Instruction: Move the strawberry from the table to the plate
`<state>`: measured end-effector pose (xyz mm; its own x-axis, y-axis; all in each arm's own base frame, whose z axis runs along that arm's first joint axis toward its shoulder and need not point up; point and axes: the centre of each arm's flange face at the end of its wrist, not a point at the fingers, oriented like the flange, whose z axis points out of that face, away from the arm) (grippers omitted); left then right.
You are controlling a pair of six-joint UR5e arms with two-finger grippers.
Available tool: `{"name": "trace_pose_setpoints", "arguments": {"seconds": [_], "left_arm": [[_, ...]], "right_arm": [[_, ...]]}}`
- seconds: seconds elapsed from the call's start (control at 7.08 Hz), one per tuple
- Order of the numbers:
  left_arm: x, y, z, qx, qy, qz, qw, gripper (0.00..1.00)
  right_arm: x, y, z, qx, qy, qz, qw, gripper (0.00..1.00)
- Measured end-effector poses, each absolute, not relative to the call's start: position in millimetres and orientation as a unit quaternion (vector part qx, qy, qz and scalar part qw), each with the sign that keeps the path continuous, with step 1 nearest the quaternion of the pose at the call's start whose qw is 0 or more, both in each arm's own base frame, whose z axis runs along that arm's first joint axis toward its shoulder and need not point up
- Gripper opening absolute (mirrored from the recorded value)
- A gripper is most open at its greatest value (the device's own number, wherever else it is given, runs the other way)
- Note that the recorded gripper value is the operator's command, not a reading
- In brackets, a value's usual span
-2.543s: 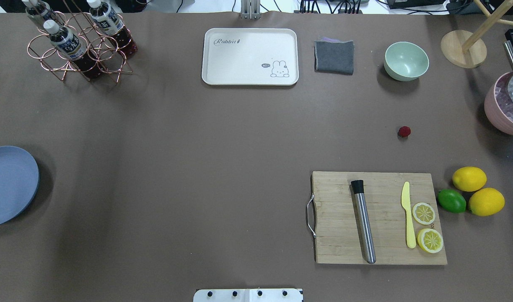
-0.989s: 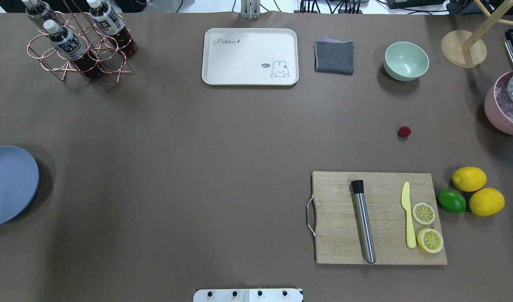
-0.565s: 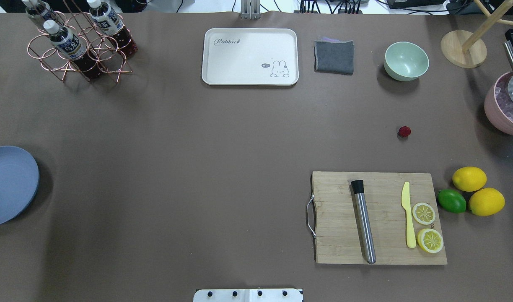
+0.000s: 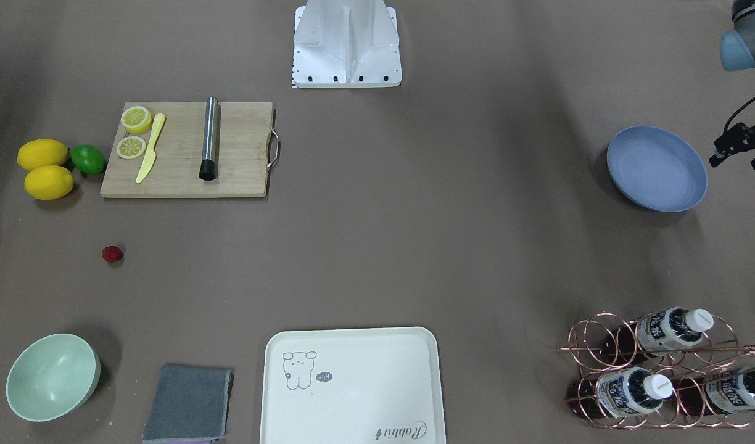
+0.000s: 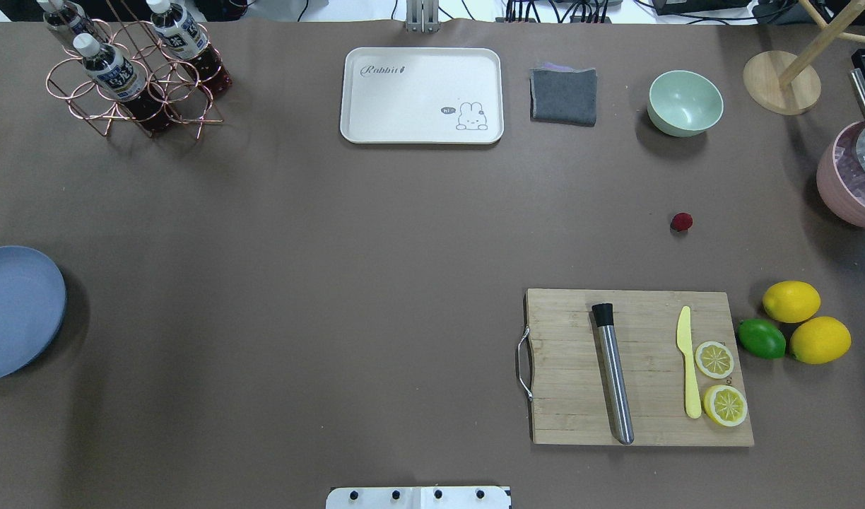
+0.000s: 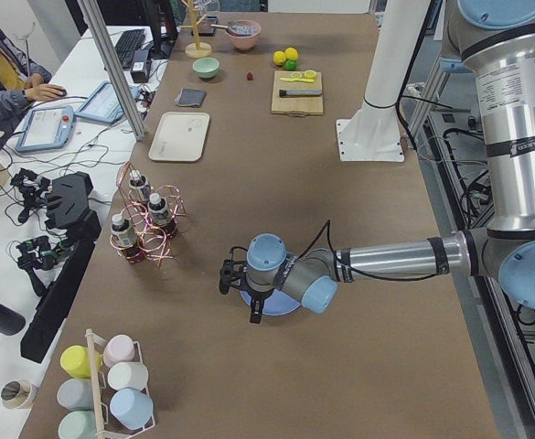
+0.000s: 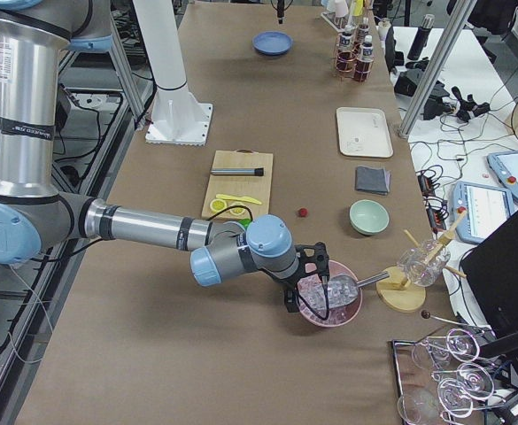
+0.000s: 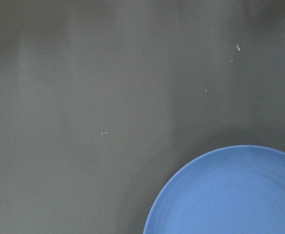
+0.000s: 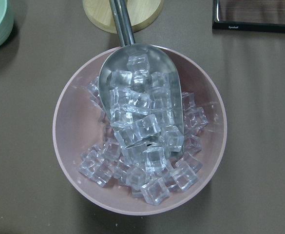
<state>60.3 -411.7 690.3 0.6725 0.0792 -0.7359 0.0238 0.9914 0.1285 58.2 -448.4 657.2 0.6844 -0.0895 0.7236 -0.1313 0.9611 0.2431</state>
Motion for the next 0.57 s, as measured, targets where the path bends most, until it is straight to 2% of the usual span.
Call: {"name": "trace_pose_setpoints", "arguments": {"seconds": [0.57], "left_arm": [[81,-402,733,0.072,0.412,0.043,0.907,0.91]], "right_arm": [[47,-448,658,0.129,-0.41,0.001,0.903,1.0]]}}
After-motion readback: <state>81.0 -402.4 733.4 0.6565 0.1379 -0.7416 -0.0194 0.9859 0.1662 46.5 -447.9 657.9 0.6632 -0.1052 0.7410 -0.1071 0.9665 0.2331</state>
